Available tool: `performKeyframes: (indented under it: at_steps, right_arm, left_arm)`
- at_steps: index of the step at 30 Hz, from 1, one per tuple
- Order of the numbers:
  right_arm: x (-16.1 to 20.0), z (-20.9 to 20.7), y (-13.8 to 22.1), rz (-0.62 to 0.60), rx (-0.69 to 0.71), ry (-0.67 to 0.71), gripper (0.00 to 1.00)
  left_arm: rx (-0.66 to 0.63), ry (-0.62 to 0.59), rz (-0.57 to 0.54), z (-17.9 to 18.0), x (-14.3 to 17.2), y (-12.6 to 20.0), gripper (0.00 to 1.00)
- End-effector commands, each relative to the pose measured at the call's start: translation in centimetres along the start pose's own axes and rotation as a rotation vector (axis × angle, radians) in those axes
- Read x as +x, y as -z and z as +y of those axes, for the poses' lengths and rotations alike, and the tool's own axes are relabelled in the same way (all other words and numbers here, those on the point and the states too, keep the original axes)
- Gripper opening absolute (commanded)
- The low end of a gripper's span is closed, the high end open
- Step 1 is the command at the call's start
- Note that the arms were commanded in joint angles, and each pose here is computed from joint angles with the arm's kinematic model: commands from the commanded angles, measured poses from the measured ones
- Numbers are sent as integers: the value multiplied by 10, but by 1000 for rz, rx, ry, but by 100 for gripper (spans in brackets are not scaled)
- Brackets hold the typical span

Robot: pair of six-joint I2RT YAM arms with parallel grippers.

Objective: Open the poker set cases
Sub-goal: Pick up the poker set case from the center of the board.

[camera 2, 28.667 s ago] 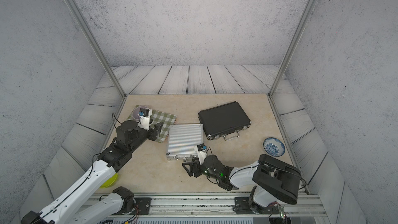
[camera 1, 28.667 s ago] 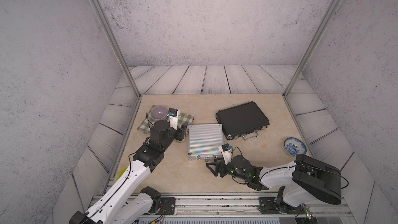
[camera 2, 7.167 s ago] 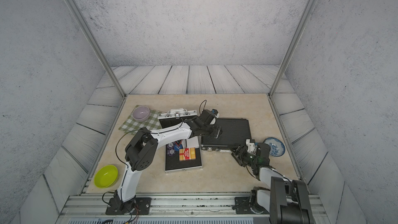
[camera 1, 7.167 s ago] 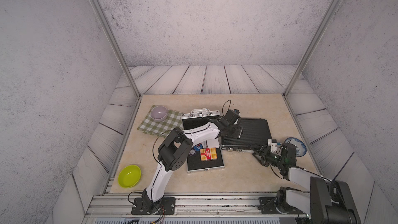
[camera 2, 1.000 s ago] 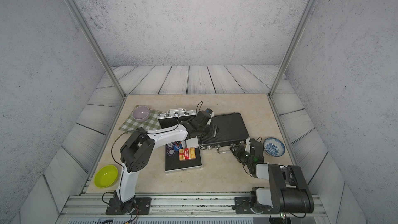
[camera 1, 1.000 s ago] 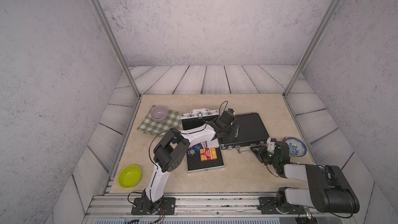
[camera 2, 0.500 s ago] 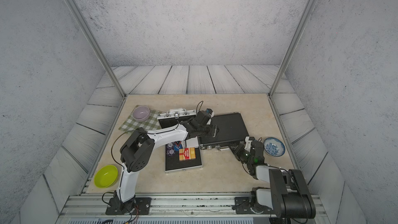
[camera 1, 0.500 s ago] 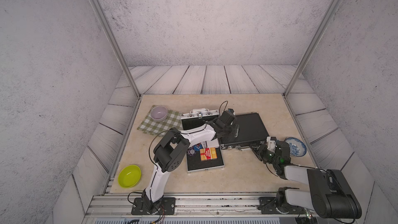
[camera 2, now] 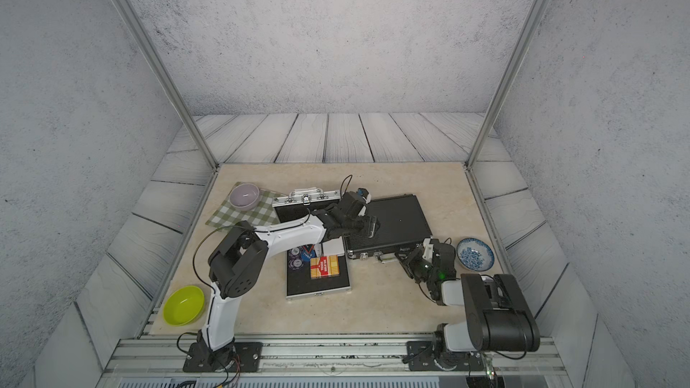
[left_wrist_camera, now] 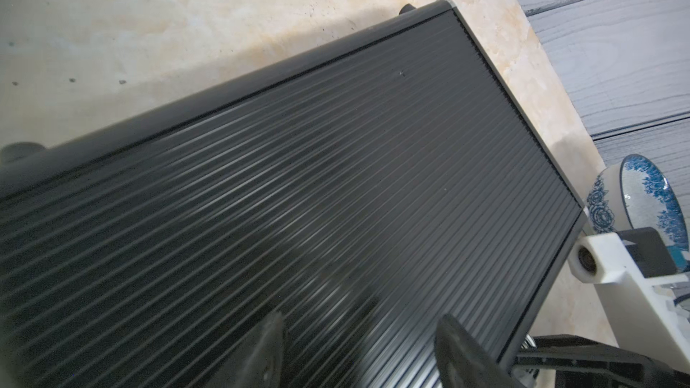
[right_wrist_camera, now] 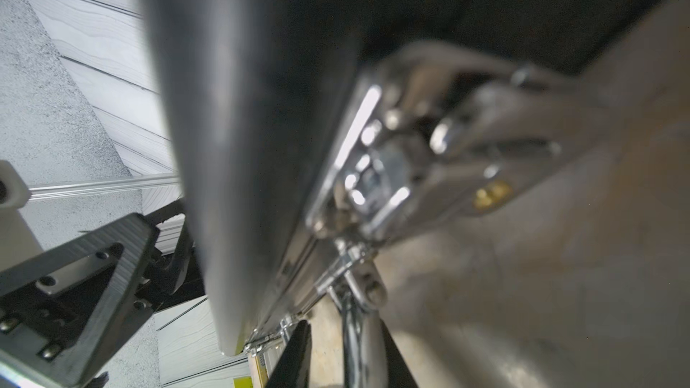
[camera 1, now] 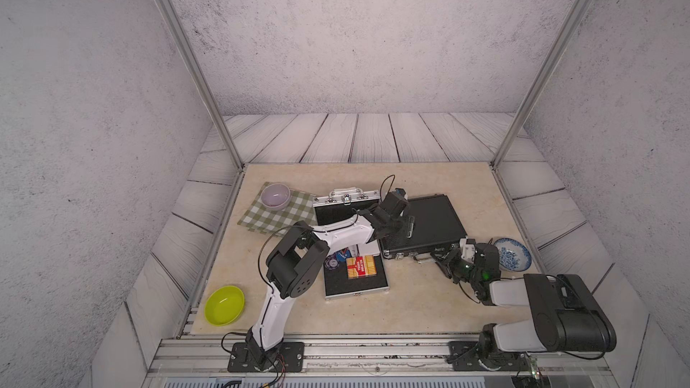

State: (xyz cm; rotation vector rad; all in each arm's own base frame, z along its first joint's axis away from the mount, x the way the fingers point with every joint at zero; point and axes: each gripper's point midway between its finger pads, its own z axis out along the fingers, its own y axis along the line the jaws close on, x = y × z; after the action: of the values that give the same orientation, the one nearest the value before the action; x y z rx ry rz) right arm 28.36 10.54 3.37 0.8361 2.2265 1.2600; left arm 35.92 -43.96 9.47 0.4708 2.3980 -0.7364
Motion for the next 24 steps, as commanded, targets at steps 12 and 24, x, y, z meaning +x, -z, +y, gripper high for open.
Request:
performKeyframes:
  at_steps: [12, 24]
  right_arm:
    - [-9, 42, 28, -70, -20, -62, 0]
    - [-10, 64, 59, -153, -61, -226, 0]
  left_arm:
    - [-28, -60, 67, -9, 6, 36, 67]
    - [-33, -298, -110, -47, -56, 119, 69]
